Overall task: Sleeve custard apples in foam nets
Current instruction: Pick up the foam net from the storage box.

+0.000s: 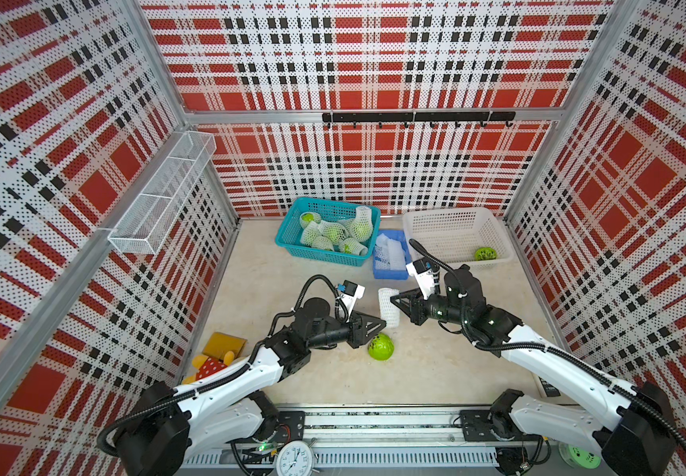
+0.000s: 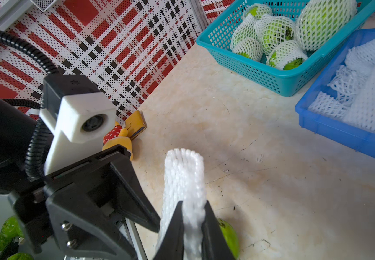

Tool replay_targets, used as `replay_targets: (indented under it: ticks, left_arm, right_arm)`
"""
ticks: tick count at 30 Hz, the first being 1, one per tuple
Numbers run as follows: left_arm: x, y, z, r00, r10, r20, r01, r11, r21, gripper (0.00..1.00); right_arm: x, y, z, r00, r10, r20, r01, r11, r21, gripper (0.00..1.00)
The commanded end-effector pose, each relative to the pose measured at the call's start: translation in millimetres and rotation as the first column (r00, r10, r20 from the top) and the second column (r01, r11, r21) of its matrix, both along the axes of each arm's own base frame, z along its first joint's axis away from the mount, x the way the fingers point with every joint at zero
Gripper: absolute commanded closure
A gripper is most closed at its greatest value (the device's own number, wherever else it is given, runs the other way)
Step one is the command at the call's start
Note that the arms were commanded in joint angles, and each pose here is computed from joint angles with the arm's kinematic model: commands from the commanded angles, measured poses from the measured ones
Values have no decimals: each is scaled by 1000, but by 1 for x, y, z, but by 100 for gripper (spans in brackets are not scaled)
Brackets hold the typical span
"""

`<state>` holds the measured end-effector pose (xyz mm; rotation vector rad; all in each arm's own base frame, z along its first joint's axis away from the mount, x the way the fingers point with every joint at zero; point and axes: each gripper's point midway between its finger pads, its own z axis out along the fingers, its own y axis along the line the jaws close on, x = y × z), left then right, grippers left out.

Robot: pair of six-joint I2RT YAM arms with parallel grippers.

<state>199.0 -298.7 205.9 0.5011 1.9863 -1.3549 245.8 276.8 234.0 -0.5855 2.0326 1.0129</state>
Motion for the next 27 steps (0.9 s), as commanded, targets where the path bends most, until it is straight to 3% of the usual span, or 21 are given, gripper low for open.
replay_targets:
  ticks: [1, 6, 14, 18, 21, 27]
  left_arm:
    - [7, 0, 1, 999, 41, 13, -41, 999, -6, 66]
    - [6, -5, 0, 999, 31, 10, -31, 1000, 0, 71]
    - [2, -6, 4, 999, 33, 18, -33, 999, -6, 99]
    - [-1, -3, 4, 999, 43, 30, -43, 999, 7, 100]
    - [-1, 0, 3, 998, 53, 35, -54, 998, 16, 100]
    - [1, 9, -5, 995, 81, 56, -83, 995, 46, 100]
  right_arm:
    - [-3, 1, 14, 999, 1, 45, -3, 999, 36, 85]
    - [-7, 4, 16, 999, 8, 50, -10, 999, 42, 85]
    - [-7, 1, 11, 999, -12, 51, 10, 999, 32, 84]
    - [-7, -1, 7, 999, -20, 44, 19, 999, 26, 79]
    - [-6, -2, 9, 998, -31, 50, 29, 999, 26, 72]
    - [-5, -15, 24, 992, -81, 93, 80, 997, 18, 44]
